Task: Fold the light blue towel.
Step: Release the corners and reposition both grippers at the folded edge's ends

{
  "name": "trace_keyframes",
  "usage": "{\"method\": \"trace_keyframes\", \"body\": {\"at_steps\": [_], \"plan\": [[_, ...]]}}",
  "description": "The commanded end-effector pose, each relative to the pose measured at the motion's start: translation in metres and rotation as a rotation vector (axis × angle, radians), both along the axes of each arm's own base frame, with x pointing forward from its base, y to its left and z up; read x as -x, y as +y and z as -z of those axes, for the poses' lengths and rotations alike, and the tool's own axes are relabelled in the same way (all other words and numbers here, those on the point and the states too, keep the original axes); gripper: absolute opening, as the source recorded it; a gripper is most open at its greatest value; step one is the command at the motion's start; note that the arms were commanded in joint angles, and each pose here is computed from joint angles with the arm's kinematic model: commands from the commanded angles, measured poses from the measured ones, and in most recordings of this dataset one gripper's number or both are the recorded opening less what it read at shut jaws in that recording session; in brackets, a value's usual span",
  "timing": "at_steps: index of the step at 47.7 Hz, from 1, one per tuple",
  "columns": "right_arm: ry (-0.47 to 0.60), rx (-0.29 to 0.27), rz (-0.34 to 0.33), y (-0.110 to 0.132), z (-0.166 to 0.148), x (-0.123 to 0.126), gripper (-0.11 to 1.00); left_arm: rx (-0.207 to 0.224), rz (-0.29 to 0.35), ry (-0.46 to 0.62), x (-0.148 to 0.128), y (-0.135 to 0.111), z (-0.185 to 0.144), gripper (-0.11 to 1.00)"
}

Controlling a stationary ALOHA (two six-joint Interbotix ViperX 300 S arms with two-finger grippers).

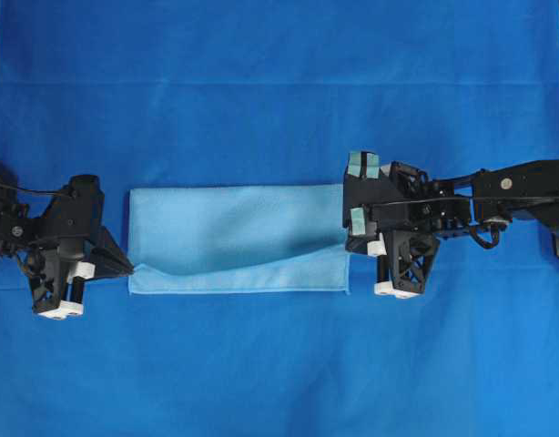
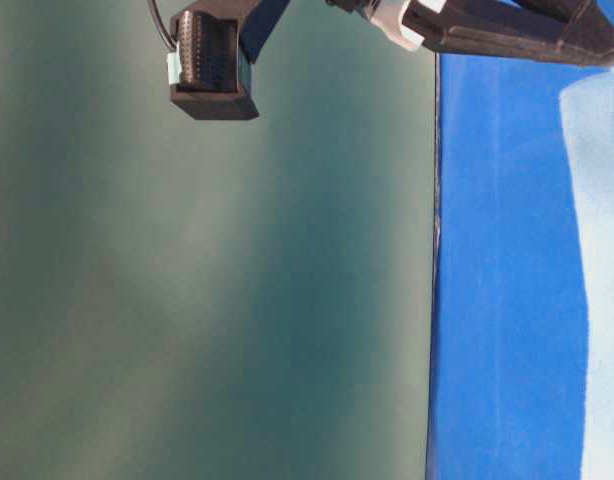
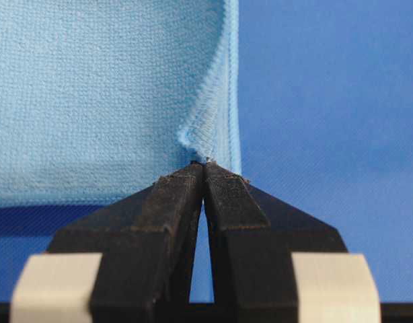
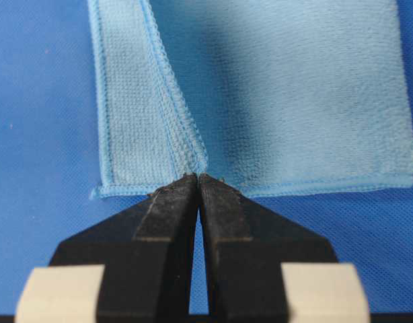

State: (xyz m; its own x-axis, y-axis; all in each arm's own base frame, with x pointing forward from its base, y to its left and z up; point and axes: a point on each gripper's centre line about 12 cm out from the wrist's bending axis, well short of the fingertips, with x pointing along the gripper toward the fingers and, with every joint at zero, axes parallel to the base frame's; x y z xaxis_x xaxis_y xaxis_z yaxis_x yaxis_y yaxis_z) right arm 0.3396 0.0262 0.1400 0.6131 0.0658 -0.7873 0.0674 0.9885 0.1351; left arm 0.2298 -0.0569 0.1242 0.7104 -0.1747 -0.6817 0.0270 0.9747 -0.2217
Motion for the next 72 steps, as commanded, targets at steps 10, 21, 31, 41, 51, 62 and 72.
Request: {"method": "trace_keyframes", "body": {"at_steps": [10, 21, 31, 41, 51, 62, 72], "plan": [[-0.069, -0.004, 0.015, -0.003, -0.012, -0.006, 0.02, 0.006, -0.013, -0.032, -0.013, 0.0, -0.007, 0.02], [-0.074, -0.011, 0.023, -0.003, -0.013, -0.008, 0.22, 0.007, -0.02, -0.041, -0.014, 0.002, -0.01, 0.25], [-0.116, -0.003, 0.012, -0.003, -0.028, -0.007, 0.67, 0.001, -0.011, -0.112, -0.014, 0.005, -0.034, 0.67], [-0.151, 0.022, 0.072, -0.03, -0.036, -0.005, 0.63, -0.055, -0.108, -0.144, -0.01, 0.04, -0.039, 0.67], [-0.163, 0.036, 0.2, -0.075, -0.027, -0.008, 0.63, -0.142, -0.177, -0.1, -0.011, 0.072, -0.03, 0.67], [-0.109, 0.049, 0.215, -0.086, -0.004, -0.017, 0.63, -0.171, -0.185, -0.044, -0.014, 0.081, -0.015, 0.67], [-0.064, 0.054, 0.217, -0.09, 0.016, -0.019, 0.63, -0.171, -0.226, 0.026, -0.01, 0.092, 0.008, 0.67]]}}
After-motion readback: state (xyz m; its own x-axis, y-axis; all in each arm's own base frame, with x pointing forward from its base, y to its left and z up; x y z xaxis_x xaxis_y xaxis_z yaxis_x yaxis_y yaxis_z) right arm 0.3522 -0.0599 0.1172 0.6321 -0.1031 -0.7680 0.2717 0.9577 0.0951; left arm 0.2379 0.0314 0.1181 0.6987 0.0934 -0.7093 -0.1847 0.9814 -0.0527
